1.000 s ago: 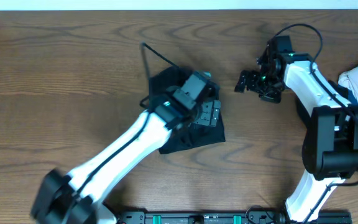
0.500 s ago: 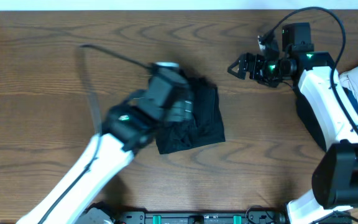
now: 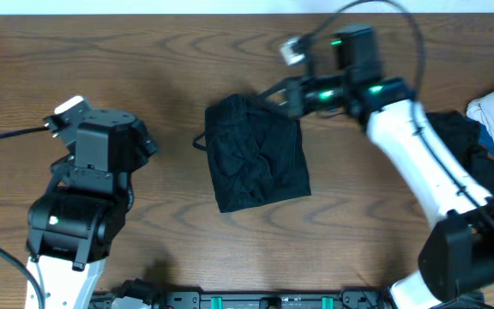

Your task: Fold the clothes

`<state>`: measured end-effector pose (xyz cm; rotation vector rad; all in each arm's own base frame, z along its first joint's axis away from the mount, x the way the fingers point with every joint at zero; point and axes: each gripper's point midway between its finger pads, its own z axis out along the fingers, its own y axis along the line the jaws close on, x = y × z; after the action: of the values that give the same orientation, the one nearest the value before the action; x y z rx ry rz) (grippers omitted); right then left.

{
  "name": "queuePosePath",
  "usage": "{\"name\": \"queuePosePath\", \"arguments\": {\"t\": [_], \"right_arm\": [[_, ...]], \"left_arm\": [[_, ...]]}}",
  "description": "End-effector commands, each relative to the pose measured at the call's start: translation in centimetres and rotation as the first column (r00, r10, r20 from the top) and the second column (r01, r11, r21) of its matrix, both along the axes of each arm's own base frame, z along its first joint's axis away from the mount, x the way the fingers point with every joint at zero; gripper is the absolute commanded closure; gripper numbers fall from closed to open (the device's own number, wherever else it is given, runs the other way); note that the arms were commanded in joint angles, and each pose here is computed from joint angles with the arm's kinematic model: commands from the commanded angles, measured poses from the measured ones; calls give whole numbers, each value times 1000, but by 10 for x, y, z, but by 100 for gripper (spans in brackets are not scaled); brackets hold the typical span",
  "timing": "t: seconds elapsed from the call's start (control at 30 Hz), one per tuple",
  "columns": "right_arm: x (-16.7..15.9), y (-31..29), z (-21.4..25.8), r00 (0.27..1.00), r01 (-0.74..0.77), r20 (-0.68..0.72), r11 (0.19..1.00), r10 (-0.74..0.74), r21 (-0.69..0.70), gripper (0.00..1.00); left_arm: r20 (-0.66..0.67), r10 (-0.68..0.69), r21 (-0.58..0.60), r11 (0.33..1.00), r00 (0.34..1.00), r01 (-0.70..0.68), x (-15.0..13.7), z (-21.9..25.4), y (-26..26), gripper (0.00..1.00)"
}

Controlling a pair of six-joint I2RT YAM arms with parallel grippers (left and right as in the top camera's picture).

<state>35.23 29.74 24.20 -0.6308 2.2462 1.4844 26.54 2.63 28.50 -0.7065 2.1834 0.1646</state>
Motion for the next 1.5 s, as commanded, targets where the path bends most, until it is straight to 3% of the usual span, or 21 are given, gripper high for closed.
{"name": "queuePosePath", "arguments": {"t": [0.0,0.2,0.33,0.73,0.83,1.0,1.23,1.47], "right_arm": [[-30,43,-4,995,-83,-51,997,83,0,90],[-60,95,-54,974,-190,-131,981,183,-41,90],[-57,103,-97,960,-205,-209,976,187,-70,89],[-9,44,-221,876,-100,-482,986,22,-136,85],[-4,25,-247,844,-65,-535,980,-45,-186,83],[1,-7,-286,826,-9,-523,923,-210,-385,79],[6,5,-258,861,-39,-495,956,-116,-292,85],[30,1,-164,927,32,-356,972,-116,-234,84]], "left_arm": [[-22,45,15,999,999,-45,-5,-4,10,2],[-41,48,18,999,998,-47,-8,-7,11,2],[-50,48,20,999,998,-47,-10,-8,11,2],[-63,48,23,999,997,-47,-11,-10,11,2],[-74,48,26,999,996,-46,-10,-13,11,2],[-93,48,30,999,994,-45,-7,-17,10,2],[-116,45,31,999,992,-42,-4,-23,9,2],[-122,44,31,999,992,-41,-3,-24,9,2]]}}
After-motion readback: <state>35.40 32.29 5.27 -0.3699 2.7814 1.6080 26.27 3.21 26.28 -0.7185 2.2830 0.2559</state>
